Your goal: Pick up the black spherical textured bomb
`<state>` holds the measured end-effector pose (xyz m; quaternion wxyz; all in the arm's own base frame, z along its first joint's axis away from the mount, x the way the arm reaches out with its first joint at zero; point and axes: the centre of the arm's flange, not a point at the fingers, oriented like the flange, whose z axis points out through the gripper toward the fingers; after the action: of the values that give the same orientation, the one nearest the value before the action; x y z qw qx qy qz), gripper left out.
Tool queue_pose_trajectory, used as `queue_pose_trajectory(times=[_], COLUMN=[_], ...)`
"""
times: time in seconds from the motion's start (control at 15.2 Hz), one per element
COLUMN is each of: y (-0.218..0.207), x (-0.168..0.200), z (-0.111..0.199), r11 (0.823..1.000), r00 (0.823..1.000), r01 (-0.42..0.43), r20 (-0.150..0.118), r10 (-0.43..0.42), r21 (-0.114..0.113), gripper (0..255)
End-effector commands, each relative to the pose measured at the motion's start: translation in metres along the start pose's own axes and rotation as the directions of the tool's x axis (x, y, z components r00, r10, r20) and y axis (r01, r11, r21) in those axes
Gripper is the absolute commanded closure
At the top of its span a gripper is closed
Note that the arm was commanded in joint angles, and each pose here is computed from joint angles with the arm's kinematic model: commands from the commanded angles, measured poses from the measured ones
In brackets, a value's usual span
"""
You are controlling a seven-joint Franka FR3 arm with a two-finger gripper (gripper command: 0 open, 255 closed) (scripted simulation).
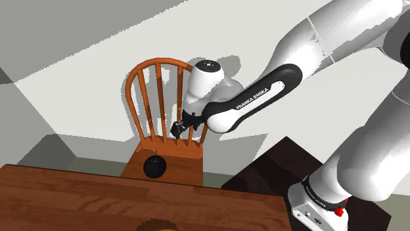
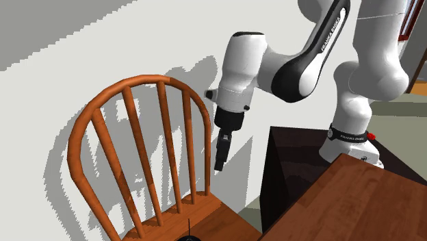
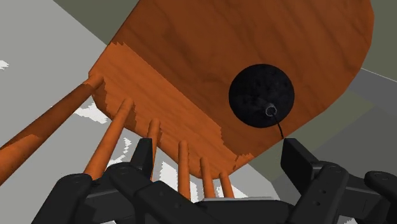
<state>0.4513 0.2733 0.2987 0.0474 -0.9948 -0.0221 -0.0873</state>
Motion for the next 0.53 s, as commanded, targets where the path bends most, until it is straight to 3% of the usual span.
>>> queue_pose_trajectory(times=[0.0,0.46], y=[-0.017,-0.068], x=[0.003,0.018], z=[0.022,0.097], r11=[1.0,1.0], r00=[1.0,1.0], r01=[0.0,0.003], r20=[-0.001,-0.003], r10=[0.0,-0.003], r21=[0.002,0.009], gripper=[0,0])
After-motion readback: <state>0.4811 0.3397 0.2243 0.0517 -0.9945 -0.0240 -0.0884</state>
